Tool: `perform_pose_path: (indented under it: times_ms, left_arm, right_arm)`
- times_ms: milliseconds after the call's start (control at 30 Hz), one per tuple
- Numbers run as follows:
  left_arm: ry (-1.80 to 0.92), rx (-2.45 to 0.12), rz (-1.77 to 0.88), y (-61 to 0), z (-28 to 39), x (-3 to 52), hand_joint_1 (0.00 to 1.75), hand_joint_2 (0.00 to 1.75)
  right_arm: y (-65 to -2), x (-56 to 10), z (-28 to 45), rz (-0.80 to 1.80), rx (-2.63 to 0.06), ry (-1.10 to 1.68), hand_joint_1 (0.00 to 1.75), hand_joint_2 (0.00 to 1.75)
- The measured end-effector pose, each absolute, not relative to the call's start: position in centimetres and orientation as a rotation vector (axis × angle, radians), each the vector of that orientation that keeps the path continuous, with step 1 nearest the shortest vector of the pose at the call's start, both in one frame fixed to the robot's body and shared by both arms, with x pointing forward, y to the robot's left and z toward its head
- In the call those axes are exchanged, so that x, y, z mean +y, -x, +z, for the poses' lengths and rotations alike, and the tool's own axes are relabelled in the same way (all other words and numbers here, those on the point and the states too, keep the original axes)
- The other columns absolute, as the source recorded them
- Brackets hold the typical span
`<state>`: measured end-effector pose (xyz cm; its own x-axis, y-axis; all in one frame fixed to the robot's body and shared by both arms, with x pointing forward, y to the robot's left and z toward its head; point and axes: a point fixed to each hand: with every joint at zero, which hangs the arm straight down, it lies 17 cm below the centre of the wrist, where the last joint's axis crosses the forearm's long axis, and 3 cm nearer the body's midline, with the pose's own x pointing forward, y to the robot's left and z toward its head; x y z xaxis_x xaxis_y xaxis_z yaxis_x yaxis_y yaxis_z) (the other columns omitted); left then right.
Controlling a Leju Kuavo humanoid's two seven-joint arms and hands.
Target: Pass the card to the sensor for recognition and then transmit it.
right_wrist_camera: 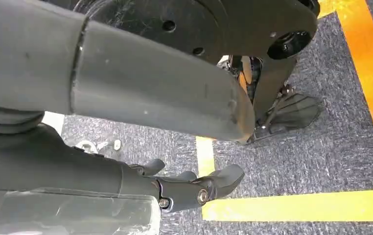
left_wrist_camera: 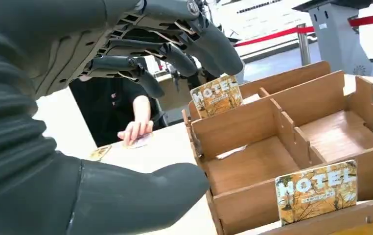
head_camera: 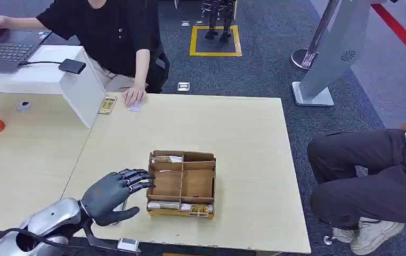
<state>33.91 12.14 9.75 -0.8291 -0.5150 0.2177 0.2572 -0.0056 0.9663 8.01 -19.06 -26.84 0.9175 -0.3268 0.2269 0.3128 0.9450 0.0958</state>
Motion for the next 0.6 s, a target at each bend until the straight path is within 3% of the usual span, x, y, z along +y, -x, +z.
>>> perform_pose_path:
  times_ms: [233, 600]
  left_arm:
    - [-0.230, -1.737, -1.899, -33.1, 9.8, 12.9, 0.44, 1.75]
    - [0.002, -1.798, -1.728, -29.6, 9.7, 8.3, 0.47, 1.75]
  right_arm:
    - [-8.1, -19.1, -26.8, -0.336, -0.244, -0.058, 0.00, 0.00]
    - [-8.1, -19.1, -26.8, -0.342, -0.245, -0.058, 0.00, 0.00]
